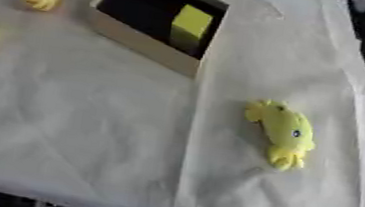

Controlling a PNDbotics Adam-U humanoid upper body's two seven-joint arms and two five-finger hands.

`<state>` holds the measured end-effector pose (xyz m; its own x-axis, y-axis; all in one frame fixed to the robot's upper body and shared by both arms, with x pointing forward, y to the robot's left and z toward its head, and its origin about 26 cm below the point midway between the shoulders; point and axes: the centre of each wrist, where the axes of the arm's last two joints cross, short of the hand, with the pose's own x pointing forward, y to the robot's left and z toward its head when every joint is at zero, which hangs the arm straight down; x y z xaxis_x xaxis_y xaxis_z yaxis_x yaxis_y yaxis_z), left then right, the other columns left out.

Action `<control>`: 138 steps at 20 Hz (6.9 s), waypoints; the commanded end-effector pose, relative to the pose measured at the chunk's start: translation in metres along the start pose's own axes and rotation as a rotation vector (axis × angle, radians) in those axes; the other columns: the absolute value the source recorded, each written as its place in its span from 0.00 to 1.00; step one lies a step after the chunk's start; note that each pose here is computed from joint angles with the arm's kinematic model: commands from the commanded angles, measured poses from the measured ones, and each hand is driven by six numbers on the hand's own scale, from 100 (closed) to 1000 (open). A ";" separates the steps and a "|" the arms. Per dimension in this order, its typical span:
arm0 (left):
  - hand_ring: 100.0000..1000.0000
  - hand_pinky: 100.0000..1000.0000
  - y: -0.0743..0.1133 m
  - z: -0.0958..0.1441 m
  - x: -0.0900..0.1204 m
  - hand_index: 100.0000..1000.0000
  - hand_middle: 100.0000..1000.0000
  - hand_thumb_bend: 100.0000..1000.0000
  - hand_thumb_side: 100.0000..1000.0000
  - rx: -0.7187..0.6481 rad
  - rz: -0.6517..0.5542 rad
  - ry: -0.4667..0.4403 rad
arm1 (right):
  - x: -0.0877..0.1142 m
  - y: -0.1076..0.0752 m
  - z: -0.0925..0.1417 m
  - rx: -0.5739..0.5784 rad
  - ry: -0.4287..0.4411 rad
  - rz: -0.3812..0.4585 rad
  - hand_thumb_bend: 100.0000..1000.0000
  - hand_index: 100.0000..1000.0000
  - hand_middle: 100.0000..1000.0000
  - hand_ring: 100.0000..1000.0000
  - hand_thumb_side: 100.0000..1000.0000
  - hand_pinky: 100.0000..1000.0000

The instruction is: Pick up objects on the table and place them in the box.

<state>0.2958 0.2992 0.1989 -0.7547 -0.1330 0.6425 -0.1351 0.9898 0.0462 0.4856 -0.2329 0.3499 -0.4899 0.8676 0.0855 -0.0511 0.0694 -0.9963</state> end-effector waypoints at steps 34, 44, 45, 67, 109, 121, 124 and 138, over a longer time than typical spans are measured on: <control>0.81 0.76 -0.012 -0.009 0.008 0.82 0.72 0.00 0.59 -0.044 0.058 -0.041 | 0.134 0.042 -0.067 0.032 -0.241 0.092 0.00 0.58 0.42 0.62 0.00 0.69; 0.81 0.76 -0.012 -0.009 0.008 0.82 0.72 0.00 0.60 -0.044 0.064 -0.039 | 0.116 0.065 -0.075 0.133 -0.109 0.110 0.00 0.62 0.46 0.65 0.00 0.70; 0.81 0.76 -0.012 -0.009 0.008 0.82 0.72 0.00 0.60 -0.044 0.065 -0.040 | 0.114 0.067 -0.076 0.139 -0.100 0.114 0.00 0.64 0.49 0.67 0.00 0.70; 0.82 0.76 -0.015 -0.007 0.007 0.82 0.72 0.00 0.60 -0.059 0.074 -0.025 | 0.100 0.049 -0.067 -0.034 -0.031 0.167 0.18 0.96 0.89 0.94 0.26 0.83; 0.82 0.76 -0.005 -0.005 0.007 0.82 0.72 0.00 0.61 -0.045 0.019 -0.015 | 0.052 0.018 0.183 0.116 -0.245 0.285 0.26 0.93 0.82 0.89 0.16 0.82; 0.82 0.76 -0.007 -0.005 0.007 0.82 0.72 0.00 0.62 -0.038 0.029 -0.016 | 0.034 0.076 0.174 0.259 -0.242 0.159 0.19 0.94 0.82 0.89 0.26 0.81; 0.83 0.76 -0.008 -0.005 0.007 0.82 0.72 0.00 0.62 -0.040 0.034 -0.016 | 0.032 0.095 0.169 0.303 -0.247 0.148 0.19 0.94 0.83 0.89 0.29 0.82; 0.83 0.76 -0.011 -0.006 0.007 0.82 0.72 0.00 0.62 -0.041 0.054 -0.016 | 0.017 0.141 0.160 0.410 -0.222 0.160 0.26 0.94 0.85 0.91 0.28 0.82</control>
<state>0.2981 0.2889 0.1981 -0.7495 -0.0843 0.6566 -0.0779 0.9962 0.0389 0.3298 -0.2836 0.2068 -0.6973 0.7167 0.0094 -0.2907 -0.2708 -0.9177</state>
